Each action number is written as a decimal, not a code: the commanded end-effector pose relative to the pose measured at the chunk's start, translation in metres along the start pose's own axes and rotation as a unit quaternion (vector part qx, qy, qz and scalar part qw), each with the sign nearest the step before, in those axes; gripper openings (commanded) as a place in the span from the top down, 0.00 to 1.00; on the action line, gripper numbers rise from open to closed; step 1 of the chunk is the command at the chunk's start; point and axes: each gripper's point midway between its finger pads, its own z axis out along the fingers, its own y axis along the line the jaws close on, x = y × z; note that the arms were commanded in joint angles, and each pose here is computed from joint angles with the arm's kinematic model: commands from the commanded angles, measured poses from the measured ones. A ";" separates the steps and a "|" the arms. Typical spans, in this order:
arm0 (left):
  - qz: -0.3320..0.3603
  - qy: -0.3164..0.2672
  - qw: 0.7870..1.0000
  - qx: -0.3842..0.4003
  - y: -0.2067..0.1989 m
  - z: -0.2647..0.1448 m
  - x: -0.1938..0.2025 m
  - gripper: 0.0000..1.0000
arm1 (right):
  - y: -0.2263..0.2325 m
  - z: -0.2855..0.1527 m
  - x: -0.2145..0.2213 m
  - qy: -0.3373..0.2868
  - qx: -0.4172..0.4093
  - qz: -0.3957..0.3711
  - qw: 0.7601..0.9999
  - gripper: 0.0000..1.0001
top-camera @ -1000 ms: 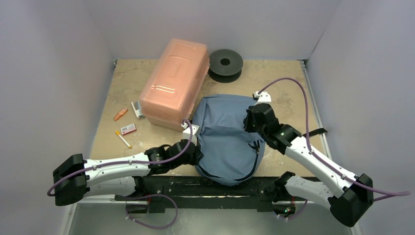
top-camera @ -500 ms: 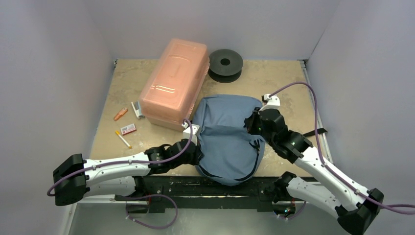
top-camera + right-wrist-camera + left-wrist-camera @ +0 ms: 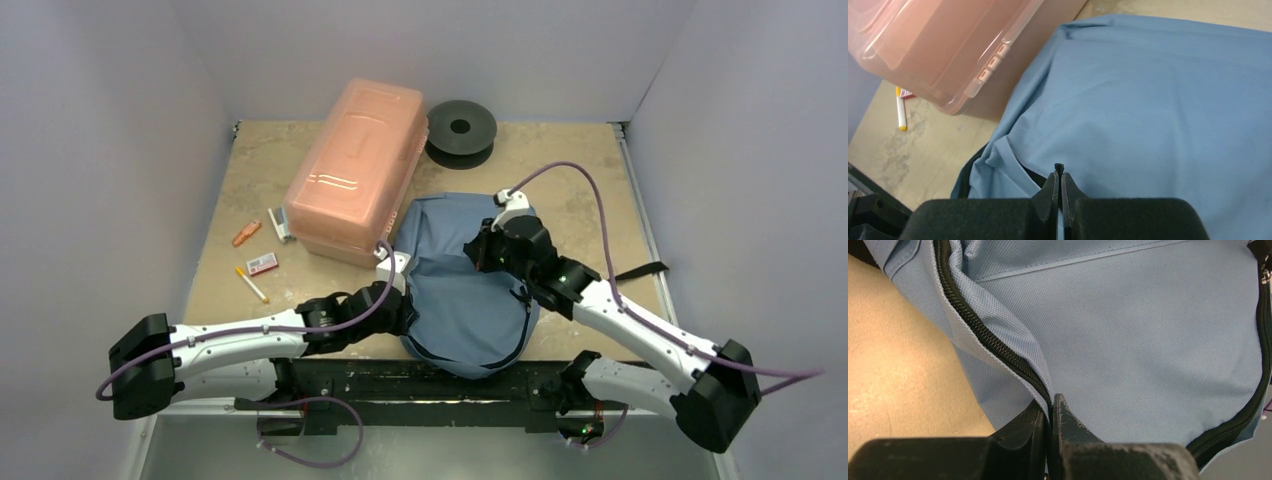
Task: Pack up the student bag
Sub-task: Unzip the student bag at the center of the board.
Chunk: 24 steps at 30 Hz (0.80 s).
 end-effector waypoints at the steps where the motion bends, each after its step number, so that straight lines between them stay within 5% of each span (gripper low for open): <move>1: -0.001 -0.059 0.996 0.060 -0.042 -0.008 -0.046 1.00 | 0.070 0.015 -0.040 -0.036 -0.104 -0.023 0.994 1.00; 11: 0.006 -0.061 0.996 0.062 -0.044 -0.006 -0.046 1.00 | 0.151 0.036 -0.039 -0.017 -0.212 0.098 0.972 1.00; 19: 0.002 -0.061 0.996 0.067 -0.044 -0.006 -0.041 1.00 | 0.135 0.059 -0.008 0.005 -0.184 0.130 0.974 1.00; 24: 0.000 -0.062 0.996 0.065 -0.041 -0.009 -0.039 1.00 | 0.102 0.081 0.001 -0.022 -0.110 0.082 0.990 1.00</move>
